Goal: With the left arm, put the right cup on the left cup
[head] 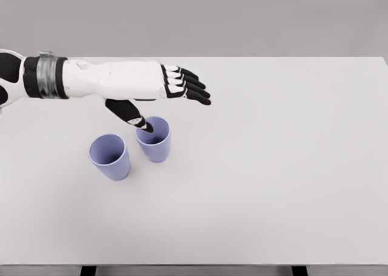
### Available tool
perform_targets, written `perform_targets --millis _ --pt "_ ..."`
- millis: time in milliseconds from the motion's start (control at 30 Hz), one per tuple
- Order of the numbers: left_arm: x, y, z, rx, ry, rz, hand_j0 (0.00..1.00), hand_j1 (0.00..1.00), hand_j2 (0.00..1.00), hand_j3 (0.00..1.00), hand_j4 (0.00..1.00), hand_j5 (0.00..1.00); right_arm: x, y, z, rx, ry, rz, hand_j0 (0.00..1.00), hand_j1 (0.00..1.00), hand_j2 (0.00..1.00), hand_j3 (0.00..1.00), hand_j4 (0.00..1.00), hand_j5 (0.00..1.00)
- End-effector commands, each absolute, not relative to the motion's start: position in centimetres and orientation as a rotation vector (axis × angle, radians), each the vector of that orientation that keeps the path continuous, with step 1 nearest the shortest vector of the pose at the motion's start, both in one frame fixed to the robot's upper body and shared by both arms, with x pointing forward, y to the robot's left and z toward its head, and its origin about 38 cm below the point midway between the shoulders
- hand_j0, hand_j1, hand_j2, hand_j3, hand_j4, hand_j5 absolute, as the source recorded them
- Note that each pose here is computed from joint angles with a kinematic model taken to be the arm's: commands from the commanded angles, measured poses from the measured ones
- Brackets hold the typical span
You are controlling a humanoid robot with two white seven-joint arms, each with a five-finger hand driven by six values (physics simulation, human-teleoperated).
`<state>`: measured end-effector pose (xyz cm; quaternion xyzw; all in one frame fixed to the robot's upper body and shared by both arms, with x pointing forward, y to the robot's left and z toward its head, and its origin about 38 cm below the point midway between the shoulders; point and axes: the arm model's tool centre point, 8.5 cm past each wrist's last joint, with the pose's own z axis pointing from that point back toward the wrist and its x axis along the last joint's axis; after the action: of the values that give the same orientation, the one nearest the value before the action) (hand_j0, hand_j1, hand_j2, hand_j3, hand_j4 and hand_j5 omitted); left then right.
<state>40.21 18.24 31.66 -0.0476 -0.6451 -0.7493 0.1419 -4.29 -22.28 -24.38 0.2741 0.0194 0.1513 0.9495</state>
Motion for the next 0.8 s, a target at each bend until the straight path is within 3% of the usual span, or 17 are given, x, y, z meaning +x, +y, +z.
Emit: perform_targets --millis 0,367,500,633,767 --pt "40.1 18.1 31.1 -0.142 -1.84 -2.174 1.0 1.0 1.0 1.0 1.0 1.0 -4.4 -22.3 -24.4 0.558 0.043 0.308 1.0 1.0 1.0 1.0 1.0 1.0" --pt "38.4 20.5 33.1 -0.051 -1.823 -2.228 1.0 1.0 1.0 1.0 1.0 1.0 -5.6 -22.3 -24.3 0.561 0.06 0.3 1.0 1.0 1.0 1.0 1.0 1.0" --pt "39.2 20.6 32.2 0.098 -1.646 -2.298 1.0 1.0 1.0 1.0 1.0 1.0 -5.7 -22.3 -24.3 0.562 0.06 0.3 1.0 1.0 1.0 1.0 1.0 1.0" --pt "39.5 20.5 34.5 0.163 -1.67 -2.314 1.0 1.0 1.0 1.0 1.0 1.0 -5.7 -22.3 -24.3 0.562 0.06 0.3 1.0 1.0 1.0 1.0 1.0 1.0" --pt "39.8 19.0 32.5 0.006 -1.513 -2.258 1.0 1.0 1.0 1.0 1.0 1.0 -5.7 -22.3 -24.3 0.562 0.06 0.3 1.0 1.0 1.0 1.0 1.0 1.0"
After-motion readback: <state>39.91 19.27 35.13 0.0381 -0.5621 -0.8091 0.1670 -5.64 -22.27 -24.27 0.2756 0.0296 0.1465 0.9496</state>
